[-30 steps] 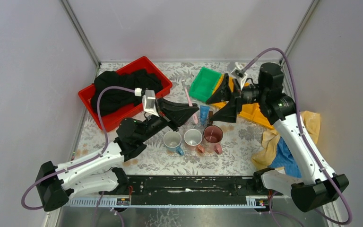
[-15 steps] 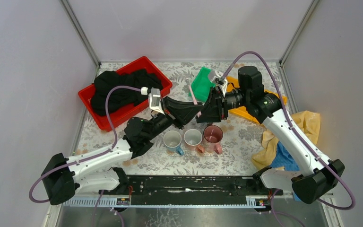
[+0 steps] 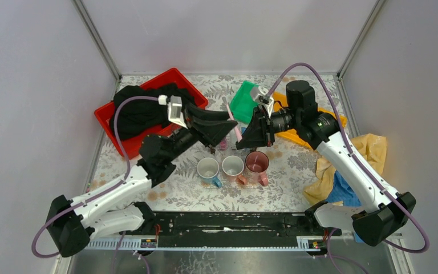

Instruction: Prepare toiletry sets of a toothbrush and toothpaste on the tray

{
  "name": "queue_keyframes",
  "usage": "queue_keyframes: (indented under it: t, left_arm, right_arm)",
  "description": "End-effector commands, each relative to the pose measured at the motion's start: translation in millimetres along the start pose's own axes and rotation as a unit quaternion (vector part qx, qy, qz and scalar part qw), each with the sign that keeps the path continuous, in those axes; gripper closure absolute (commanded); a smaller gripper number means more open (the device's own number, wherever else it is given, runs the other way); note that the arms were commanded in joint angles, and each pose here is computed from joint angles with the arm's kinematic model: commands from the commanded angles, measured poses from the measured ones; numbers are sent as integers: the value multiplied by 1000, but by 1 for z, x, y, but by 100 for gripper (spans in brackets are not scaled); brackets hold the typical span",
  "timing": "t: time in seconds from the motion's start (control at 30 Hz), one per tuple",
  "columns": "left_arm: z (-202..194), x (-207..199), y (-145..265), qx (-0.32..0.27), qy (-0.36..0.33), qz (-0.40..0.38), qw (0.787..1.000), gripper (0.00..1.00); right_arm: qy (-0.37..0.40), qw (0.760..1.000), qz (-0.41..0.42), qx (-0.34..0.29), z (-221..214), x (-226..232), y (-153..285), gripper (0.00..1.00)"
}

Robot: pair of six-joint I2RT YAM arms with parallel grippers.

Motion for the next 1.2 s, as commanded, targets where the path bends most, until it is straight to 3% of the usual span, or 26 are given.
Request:
queue_keyframes:
  t: [0.0, 0.27, 0.37, 0.47, 0.57, 0.6, 0.63, 0.77, 0.83, 0.93, 1.17]
  left_arm:
    - [15, -5, 0, 51, 12, -14, 999, 47]
    - [11, -14, -12, 137, 1, -35, 990, 55]
    - [11, -15, -14, 144, -1, -36, 989, 72]
    - [11, -15, -14, 150, -7, -34, 988, 76]
    - [11, -16, -13, 157, -14, -37, 987, 99]
    - [10, -17, -11, 160, -18, -39, 986, 100]
    - [10, -17, -10, 164, -24, -41, 985, 100]
    - [5, -6, 8, 182, -84, -26, 979, 100]
    - [-2, 12, 25, 195, -145, 2, 970, 100]
    - [-15, 27, 54, 208, -194, 25, 958, 100]
    - [-52, 69, 100, 208, -212, 78, 952, 100]
  right_arm:
    - [29, 1000, 8, 1, 4, 8, 0, 100]
    - [26, 1000, 5, 9, 0, 6, -2, 100]
    - [25, 1000, 3, 10, -1, 5, -2, 100]
    - [26, 1000, 3, 11, -1, 6, -2, 100]
    - [27, 1000, 2, 12, -1, 6, -2, 100]
    - [27, 1000, 2, 12, -2, 6, -2, 98]
    - [25, 1000, 0, 14, -4, 5, -2, 90]
    - [33, 999, -16, 25, -11, 3, 1, 31]
    - [39, 998, -29, 30, -15, 0, 8, 15]
    - [36, 997, -58, 21, -21, -10, 25, 8]
    - [1, 983, -185, 0, -51, -63, 77, 5]
Point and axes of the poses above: each gripper's point midway between its finger pads, its own y axis back along the fingers, its own x axis along the line the jaws close on, z = x × y, the point moved 1 cm from there along y, back along the fingers, and after that the axes turned 8 degrees about y, right-handed, at the moved point
